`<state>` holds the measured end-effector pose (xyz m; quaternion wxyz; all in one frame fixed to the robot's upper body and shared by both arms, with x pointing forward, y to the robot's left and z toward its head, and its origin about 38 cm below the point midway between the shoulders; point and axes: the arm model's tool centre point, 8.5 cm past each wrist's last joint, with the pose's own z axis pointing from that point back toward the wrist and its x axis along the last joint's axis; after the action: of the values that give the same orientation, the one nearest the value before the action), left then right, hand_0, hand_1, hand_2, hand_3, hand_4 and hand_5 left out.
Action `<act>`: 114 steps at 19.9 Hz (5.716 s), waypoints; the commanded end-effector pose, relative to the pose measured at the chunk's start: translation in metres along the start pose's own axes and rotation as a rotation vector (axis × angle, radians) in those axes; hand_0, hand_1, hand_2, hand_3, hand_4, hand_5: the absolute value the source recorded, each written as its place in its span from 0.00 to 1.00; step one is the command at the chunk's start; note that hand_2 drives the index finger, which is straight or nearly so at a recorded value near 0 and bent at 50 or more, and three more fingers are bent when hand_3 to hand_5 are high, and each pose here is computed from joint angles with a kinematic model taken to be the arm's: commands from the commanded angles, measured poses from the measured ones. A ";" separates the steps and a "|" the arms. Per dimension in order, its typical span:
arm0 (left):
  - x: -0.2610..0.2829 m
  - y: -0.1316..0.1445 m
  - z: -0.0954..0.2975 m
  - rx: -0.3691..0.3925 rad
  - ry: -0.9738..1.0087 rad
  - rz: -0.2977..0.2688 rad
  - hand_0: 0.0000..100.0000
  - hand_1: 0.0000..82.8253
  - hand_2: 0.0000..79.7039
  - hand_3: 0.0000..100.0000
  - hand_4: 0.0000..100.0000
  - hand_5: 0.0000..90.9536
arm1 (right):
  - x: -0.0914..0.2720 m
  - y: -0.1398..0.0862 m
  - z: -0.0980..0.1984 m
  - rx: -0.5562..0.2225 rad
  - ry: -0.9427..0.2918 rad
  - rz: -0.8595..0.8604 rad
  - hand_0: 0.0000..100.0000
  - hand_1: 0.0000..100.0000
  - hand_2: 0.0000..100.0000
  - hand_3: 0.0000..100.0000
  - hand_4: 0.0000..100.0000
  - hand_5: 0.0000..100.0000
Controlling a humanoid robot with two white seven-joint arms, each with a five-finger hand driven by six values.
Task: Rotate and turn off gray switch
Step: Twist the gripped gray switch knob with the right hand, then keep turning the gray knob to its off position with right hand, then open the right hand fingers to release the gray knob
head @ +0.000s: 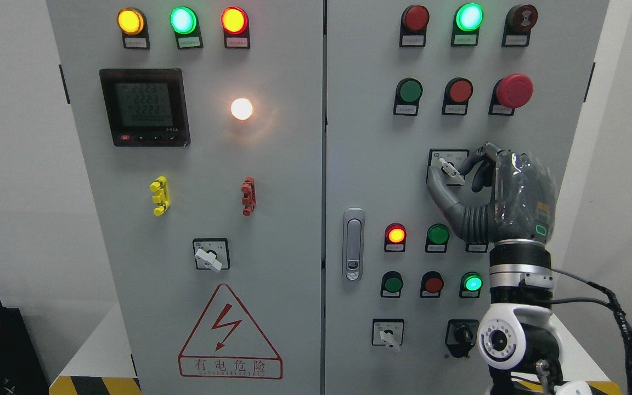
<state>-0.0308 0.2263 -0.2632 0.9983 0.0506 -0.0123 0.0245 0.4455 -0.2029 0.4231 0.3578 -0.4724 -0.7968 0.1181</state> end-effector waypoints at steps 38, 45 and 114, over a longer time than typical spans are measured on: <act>-0.005 0.000 0.001 0.001 0.014 -0.003 0.12 0.47 0.00 0.00 0.00 0.00 | 0.001 0.001 -0.001 0.003 0.013 -0.006 0.43 0.45 0.70 0.95 0.88 0.98; -0.005 0.000 0.001 -0.001 0.014 -0.003 0.12 0.47 0.00 0.00 0.00 0.00 | 0.000 0.002 -0.001 0.006 0.015 -0.006 0.45 0.45 0.71 0.97 0.88 0.99; -0.005 0.000 0.001 0.001 0.014 -0.003 0.12 0.47 0.00 0.00 0.00 0.00 | -0.016 -0.009 0.011 -0.021 -0.006 0.041 0.48 0.40 0.68 0.98 0.89 0.99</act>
<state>-0.0308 0.2262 -0.2632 0.9984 0.0501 -0.0123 0.0245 0.4436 -0.2093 0.4171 0.3547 -0.4799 -0.7938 0.1174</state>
